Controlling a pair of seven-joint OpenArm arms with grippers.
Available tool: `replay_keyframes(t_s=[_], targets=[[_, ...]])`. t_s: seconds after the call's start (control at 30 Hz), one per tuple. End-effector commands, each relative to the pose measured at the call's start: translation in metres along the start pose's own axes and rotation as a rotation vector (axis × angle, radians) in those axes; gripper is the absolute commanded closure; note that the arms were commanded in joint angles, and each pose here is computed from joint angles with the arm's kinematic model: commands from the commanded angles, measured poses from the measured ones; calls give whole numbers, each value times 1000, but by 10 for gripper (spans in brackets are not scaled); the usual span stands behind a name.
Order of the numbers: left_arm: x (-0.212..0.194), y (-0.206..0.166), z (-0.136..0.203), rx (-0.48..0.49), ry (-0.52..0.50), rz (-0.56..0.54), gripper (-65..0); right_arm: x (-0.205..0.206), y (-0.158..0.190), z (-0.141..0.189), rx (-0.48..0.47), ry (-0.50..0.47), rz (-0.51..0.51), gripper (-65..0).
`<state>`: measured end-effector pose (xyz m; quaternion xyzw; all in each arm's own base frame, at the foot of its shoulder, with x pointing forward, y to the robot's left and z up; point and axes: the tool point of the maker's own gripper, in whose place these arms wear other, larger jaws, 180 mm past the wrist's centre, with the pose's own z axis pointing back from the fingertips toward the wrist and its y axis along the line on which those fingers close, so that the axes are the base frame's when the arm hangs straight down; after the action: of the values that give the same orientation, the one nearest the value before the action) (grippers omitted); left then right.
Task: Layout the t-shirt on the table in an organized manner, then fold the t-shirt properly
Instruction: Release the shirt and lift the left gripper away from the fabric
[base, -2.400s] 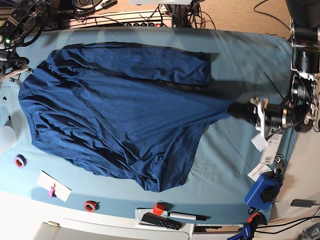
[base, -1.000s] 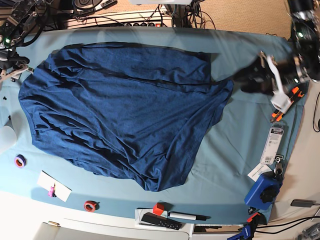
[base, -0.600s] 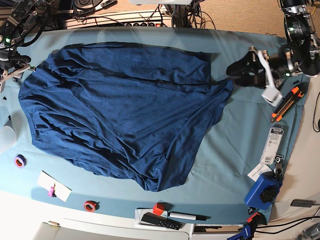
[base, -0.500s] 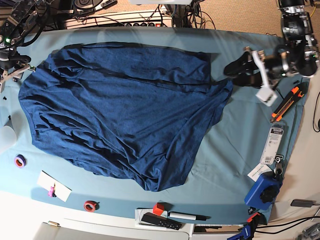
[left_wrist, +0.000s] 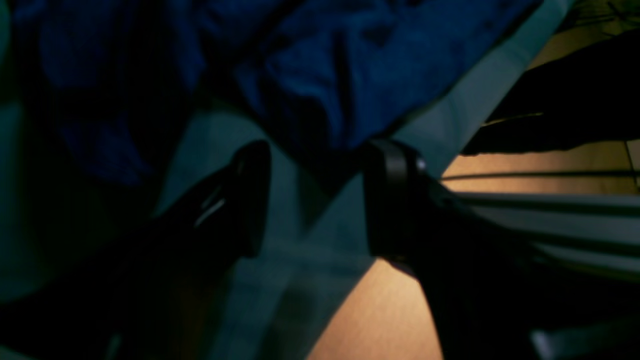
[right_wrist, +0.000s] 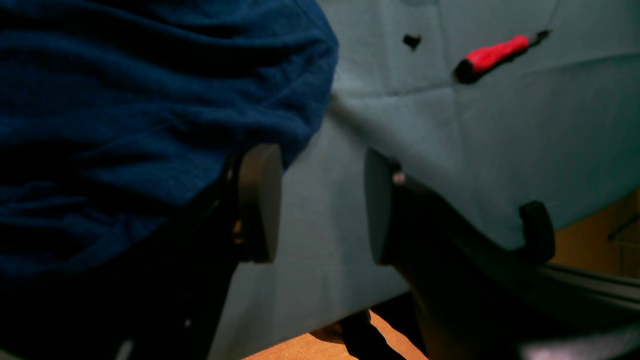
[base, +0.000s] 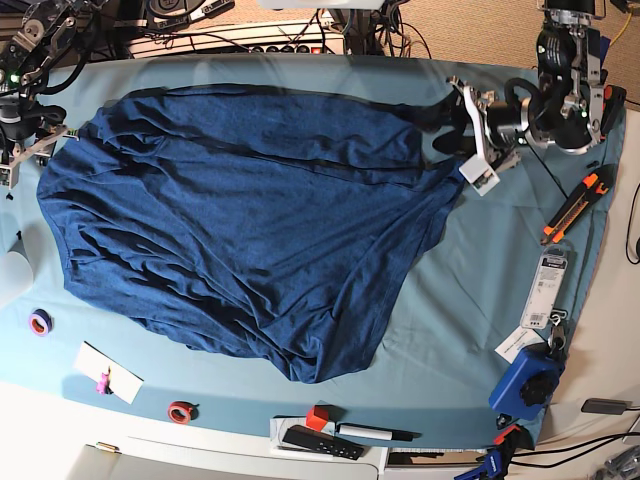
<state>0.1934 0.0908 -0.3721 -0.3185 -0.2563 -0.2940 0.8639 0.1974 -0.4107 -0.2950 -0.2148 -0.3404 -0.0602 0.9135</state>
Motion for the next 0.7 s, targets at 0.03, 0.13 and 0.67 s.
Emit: replay_keyframes(t_s=[0.03,0.13,0.67], targets=[[8,8,5,51,-33,-39,-283,13,-6,4,-7,-44,10,-270],[11,16,5,102,-49,-69,-283,15,-4,4,6,-52,2,-270],[131,38,34,200,-428,-264,-240,15,-4,4,6,-53,2,-270]])
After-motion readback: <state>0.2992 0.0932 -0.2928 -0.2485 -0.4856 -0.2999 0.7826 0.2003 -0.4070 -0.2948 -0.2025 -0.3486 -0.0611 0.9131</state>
